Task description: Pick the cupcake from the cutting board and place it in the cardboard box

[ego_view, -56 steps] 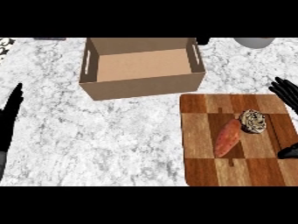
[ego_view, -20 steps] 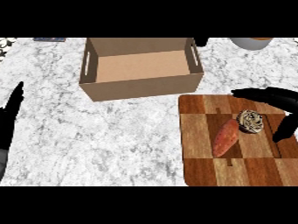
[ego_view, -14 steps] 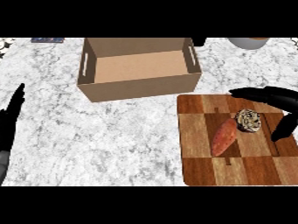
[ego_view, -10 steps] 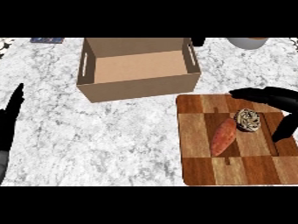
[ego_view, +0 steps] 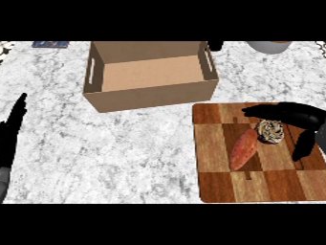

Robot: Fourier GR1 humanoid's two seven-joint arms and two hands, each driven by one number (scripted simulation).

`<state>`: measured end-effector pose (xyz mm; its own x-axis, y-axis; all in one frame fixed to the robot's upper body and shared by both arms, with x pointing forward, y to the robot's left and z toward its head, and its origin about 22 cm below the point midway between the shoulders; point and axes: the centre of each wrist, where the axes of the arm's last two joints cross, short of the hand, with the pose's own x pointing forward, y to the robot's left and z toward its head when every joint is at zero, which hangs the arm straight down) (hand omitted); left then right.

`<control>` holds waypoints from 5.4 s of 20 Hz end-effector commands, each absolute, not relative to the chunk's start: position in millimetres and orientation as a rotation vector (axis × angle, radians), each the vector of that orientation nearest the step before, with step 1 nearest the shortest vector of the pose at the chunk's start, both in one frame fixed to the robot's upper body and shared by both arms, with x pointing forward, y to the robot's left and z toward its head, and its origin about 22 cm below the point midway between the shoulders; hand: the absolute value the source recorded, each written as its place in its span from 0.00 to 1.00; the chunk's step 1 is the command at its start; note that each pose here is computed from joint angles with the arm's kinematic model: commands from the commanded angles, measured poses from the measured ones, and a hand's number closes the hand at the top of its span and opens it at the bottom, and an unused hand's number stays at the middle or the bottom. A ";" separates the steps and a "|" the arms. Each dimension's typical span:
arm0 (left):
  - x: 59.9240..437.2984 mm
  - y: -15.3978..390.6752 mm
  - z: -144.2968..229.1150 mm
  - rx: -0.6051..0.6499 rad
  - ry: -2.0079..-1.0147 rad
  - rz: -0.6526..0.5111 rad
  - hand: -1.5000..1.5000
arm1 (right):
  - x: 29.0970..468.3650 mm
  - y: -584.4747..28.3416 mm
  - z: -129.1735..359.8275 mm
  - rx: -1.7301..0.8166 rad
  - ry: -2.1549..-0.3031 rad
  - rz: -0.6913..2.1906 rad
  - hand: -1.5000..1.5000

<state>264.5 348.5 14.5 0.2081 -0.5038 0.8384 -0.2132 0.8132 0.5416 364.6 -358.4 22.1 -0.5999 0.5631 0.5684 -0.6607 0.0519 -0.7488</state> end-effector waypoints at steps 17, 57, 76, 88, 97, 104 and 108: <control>251.3 368.3 6.9 0.692 -1.287 -0.180 0.50 | 344.9 -370.6 -32.7 -0.605 -1.124 1.058 1.00; 259.8 341.3 14.3 0.628 -1.397 -0.241 0.50 | 431.7 -7.5 195.4 -1.074 -1.407 0.351 1.00; 281.1 328.9 22.9 0.597 -1.454 -0.288 0.50 | 455.3 -45.2 146.7 -0.993 -1.208 0.162 0.00; 281.2 335.0 15.3 0.612 -1.425 -0.268 0.50 | 459.1 -57.5 159.8 -1.023 -1.550 -0.130 0.00; 254.8 363.6 1.1 0.642 -1.361 -0.229 0.50 | 455.9 -77.6 155.5 -0.931 -1.626 -0.281 0.00; 247.2 361.7 14.8 0.660 -1.329 -0.166 0.50 | 431.9 -120.1 114.9 -0.944 -1.573 -0.276 0.00; 252.3 376.4 18.6 0.708 -1.318 -0.161 0.50 | 405.9 -132.6 95.5 -0.930 -1.571 -0.200 0.00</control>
